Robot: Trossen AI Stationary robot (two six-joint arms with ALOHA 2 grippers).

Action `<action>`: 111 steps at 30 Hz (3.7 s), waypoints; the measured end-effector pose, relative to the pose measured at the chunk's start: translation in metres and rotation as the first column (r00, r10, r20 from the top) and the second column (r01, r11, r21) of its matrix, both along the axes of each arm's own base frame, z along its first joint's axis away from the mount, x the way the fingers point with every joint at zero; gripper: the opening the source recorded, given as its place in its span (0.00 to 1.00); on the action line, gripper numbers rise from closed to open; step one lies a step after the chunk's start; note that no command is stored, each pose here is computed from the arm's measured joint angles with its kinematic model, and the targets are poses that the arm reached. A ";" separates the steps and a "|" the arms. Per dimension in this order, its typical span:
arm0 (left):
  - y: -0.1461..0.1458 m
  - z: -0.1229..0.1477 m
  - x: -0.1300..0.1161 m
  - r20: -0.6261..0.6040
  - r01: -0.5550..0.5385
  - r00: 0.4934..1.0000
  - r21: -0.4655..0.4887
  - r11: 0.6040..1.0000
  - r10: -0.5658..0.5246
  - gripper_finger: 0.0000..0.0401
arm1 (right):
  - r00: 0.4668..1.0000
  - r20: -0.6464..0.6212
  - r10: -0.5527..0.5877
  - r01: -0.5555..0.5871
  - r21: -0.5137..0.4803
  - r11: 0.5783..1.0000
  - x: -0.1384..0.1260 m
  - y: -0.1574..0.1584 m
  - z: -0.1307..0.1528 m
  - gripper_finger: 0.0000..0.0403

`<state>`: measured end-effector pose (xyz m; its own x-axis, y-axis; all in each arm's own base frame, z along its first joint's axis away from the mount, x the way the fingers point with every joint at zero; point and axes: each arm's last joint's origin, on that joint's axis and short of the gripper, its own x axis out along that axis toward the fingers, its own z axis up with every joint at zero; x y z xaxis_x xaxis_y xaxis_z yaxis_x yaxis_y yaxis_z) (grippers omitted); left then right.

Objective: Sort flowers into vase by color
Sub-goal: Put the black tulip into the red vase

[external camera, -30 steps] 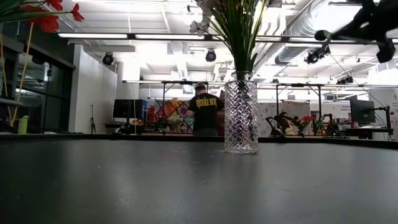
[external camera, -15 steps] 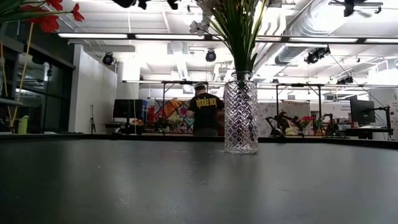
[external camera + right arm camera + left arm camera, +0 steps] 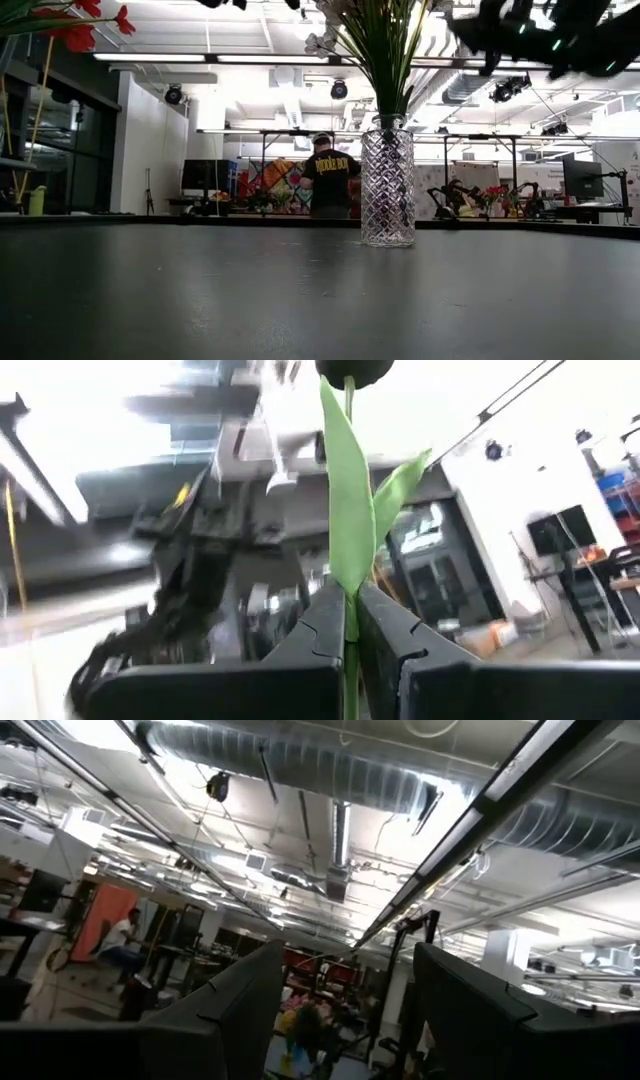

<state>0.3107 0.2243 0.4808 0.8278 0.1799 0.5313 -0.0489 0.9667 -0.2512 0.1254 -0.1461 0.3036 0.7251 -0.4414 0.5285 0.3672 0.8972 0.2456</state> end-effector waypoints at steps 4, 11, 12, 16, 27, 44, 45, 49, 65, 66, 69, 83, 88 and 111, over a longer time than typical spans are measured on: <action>0.006 -0.005 -0.001 -0.057 -0.024 0.998 -0.005 1.000 0.024 0.54 | 0.995 0.085 0.060 -0.061 0.010 0.998 0.014 -0.044 -0.022 0.00; 0.025 -0.011 -0.012 -0.128 -0.053 0.990 -0.005 0.999 0.052 0.54 | 0.992 0.023 0.121 -0.121 0.000 0.993 0.063 -0.110 -0.039 0.00; 0.028 -0.011 -0.014 -0.138 -0.049 0.989 -0.006 0.999 0.048 0.54 | 0.993 0.027 0.119 -0.118 -0.018 0.993 0.068 -0.117 -0.037 0.00; 0.035 -0.014 -0.020 -0.167 -0.034 0.985 -0.009 0.999 0.032 0.54 | 0.989 0.011 0.148 -0.147 -0.041 0.988 0.083 -0.143 -0.037 0.00; 0.044 -0.014 -0.028 -0.178 -0.054 0.983 -0.005 0.999 0.052 0.54 | 0.984 -0.032 0.174 -0.173 0.013 0.985 0.089 -0.153 -0.061 0.00; 0.042 -0.014 -0.026 -0.175 -0.050 0.983 -0.016 0.999 0.047 0.54 | 0.989 -0.050 0.140 -0.142 -0.029 0.989 0.105 -0.139 -0.064 0.00; 0.042 -0.014 -0.026 -0.175 -0.049 0.984 -0.016 0.999 0.046 0.54 | 0.989 -0.053 0.137 -0.139 -0.032 0.990 0.105 -0.139 -0.064 0.00; 0.041 -0.014 -0.025 -0.175 -0.049 0.983 -0.015 0.999 0.045 0.54 | 0.989 -0.072 0.132 -0.134 -0.026 0.991 0.105 -0.140 -0.066 0.00; 0.042 -0.018 -0.024 -0.214 -0.058 0.975 -0.011 0.998 0.055 0.54 | 0.975 -0.168 0.147 -0.153 -0.021 0.988 0.108 -0.142 -0.073 0.00; 0.042 -0.018 -0.024 -0.215 -0.058 0.975 -0.011 0.998 0.054 0.54 | 0.975 -0.169 0.147 -0.152 -0.021 0.988 0.108 -0.142 -0.073 0.00; 0.042 -0.018 -0.024 -0.217 -0.058 0.975 -0.013 0.998 0.054 0.54 | 0.969 -0.193 0.154 -0.155 0.007 0.988 0.109 -0.144 -0.077 0.00; 0.042 -0.019 -0.024 -0.221 -0.058 0.974 -0.016 0.998 0.053 0.54 | 0.959 -0.204 0.196 -0.192 0.038 0.981 0.101 -0.148 -0.076 0.00; 0.042 -0.019 -0.024 -0.219 -0.056 0.974 -0.023 0.998 0.049 0.54 | 0.961 -0.210 0.180 -0.172 0.053 0.984 0.095 -0.153 -0.077 0.04; 0.043 -0.020 -0.024 -0.226 -0.055 0.973 -0.030 0.998 0.047 0.54 | 0.905 -0.278 0.321 -0.294 0.134 0.946 0.079 -0.162 -0.080 0.28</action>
